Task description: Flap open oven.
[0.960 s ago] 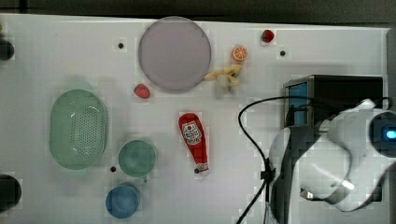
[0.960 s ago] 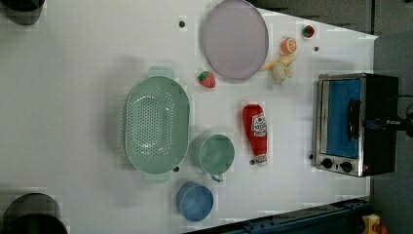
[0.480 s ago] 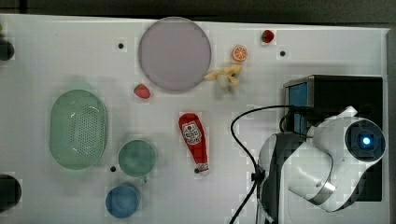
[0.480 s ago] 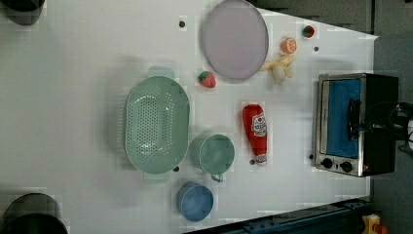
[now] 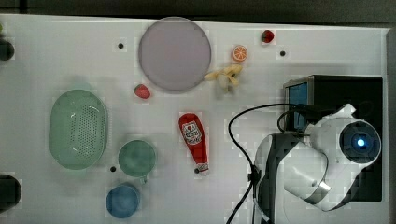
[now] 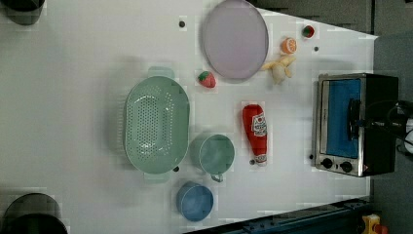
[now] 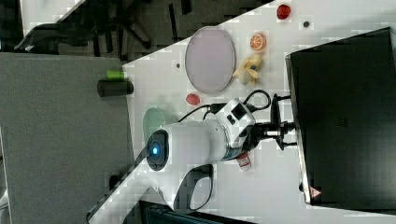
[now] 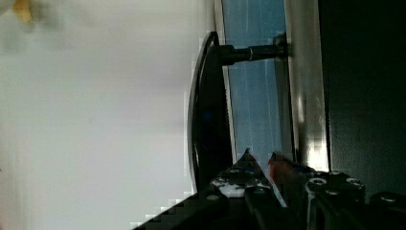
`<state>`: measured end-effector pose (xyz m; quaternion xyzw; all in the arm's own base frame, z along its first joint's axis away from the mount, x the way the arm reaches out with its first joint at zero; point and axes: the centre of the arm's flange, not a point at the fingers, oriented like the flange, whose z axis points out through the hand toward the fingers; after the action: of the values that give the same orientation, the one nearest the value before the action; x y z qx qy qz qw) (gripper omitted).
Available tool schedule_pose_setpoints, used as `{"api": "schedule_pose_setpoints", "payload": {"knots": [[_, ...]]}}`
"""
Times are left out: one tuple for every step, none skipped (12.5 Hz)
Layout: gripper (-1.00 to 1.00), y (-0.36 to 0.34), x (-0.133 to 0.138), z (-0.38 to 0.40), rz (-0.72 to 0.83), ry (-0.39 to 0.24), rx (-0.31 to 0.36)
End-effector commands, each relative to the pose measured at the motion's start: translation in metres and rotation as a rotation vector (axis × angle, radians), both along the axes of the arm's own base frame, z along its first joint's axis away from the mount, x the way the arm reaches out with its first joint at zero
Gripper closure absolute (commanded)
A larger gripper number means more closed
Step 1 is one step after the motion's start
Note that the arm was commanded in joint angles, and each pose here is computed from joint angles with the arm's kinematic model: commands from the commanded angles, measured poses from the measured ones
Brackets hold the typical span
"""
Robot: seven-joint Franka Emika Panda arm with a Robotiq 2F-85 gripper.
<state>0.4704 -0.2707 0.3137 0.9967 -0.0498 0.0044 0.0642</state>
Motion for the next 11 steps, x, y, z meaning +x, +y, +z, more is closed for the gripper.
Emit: {"api": "schedule_pose_setpoints", "payload": {"knots": [[0.65, 0.034, 0.018, -0.003, 0.071, 0.028, -0.072], [0.65, 0.043, 0.021, -0.004, 0.056, 0.038, -0.103], [0.65, 0.053, 0.023, -0.008, 0.046, 0.049, -0.131], [0.65, 0.065, 0.026, -0.011, 0.043, 0.056, -0.155], [0.65, 0.076, 0.028, -0.014, 0.043, 0.067, -0.174], [0.65, 0.088, 0.029, -0.019, 0.049, 0.077, -0.189], [0.65, 0.100, 0.030, -0.025, 0.065, 0.086, -0.205], [0.65, 0.111, 0.031, -0.031, 0.079, 0.094, -0.220], [0.65, 0.122, 0.033, -0.038, 0.093, 0.104, -0.236], [0.65, 0.133, 0.033, -0.047, 0.115, 0.116, -0.255], [0.65, 0.144, 0.035, -0.056, 0.134, 0.126, -0.281]]}}
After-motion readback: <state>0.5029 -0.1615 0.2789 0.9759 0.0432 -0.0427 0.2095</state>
